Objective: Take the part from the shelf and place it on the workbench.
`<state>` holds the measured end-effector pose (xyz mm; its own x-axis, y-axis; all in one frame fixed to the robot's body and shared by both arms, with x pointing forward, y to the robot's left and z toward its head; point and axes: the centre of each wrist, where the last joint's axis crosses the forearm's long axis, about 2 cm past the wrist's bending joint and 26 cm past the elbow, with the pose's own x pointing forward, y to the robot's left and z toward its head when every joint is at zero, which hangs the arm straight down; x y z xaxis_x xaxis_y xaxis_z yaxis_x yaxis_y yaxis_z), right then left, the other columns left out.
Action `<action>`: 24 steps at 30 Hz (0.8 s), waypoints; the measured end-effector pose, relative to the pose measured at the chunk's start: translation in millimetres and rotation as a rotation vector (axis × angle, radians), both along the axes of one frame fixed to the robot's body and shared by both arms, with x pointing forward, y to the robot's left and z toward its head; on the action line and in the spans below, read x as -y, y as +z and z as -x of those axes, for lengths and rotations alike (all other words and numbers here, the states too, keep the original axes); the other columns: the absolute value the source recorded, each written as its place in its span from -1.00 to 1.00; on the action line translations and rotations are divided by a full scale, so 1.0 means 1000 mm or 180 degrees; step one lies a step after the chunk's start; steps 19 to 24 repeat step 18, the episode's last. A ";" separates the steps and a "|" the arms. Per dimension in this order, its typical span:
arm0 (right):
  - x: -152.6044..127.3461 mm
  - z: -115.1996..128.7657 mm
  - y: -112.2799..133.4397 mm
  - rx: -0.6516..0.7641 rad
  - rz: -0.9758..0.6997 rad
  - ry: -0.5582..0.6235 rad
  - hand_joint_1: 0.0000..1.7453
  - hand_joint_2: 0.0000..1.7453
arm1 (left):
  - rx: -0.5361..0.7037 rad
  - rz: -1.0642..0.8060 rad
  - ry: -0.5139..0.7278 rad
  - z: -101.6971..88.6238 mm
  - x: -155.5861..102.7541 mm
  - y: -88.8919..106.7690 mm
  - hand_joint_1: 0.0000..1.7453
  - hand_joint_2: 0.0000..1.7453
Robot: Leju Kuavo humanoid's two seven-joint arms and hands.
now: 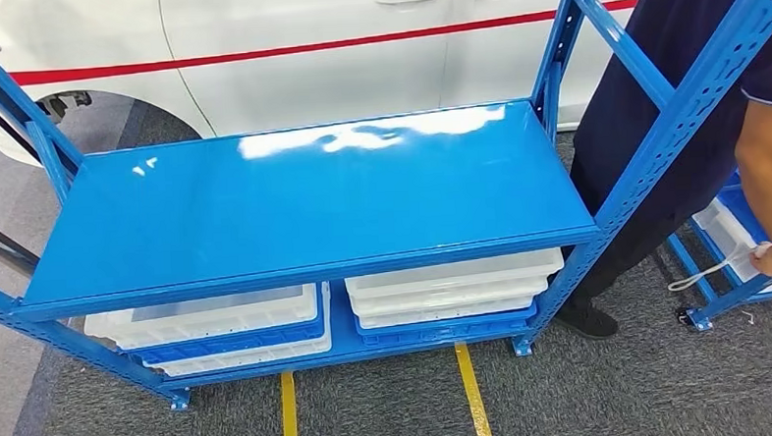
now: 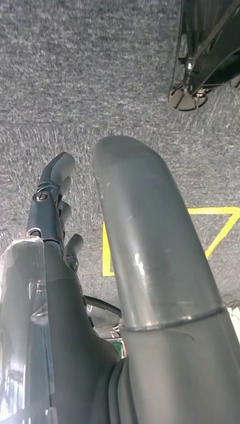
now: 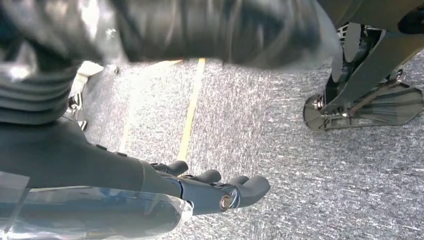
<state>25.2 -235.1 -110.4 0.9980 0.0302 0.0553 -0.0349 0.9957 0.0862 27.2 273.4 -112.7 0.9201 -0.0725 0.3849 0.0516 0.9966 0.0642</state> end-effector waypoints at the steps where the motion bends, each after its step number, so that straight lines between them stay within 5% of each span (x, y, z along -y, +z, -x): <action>1: 0.000 0.000 0.000 -0.0005 0.0009 0.0010 -1.00 1.00 | -0.0003 -0.0003 0.0001 0.000 0.000 0.000 -1.00 -1.00; 12: 0.001 -0.003 0.000 -0.0089 0.0189 -0.0031 -1.00 1.00 | -0.0024 -0.0002 0.0028 -0.001 0.001 0.000 -1.00 -1.00; 15: 0.000 -0.003 0.000 -0.0081 0.0200 -0.0042 -1.00 -0.50 | -0.0024 -0.0002 0.0044 -0.001 0.001 0.000 -1.00 -1.00; 16: 0.000 -0.003 0.000 -0.0081 0.0200 -0.0044 -1.00 -1.00 | -0.0025 -0.0005 0.0046 -0.001 0.001 0.000 -1.00 -0.50; 18: 0.000 -0.003 0.000 -0.0079 0.0200 -0.0047 -1.00 -1.00 | -0.0027 -0.0009 0.0049 -0.001 0.001 0.000 -1.00 0.33; 24: 0.000 -0.003 0.000 -0.0079 0.0200 -0.0047 -1.00 -1.00 | -0.0027 -0.0009 0.0049 -0.001 0.001 0.000 -1.00 0.33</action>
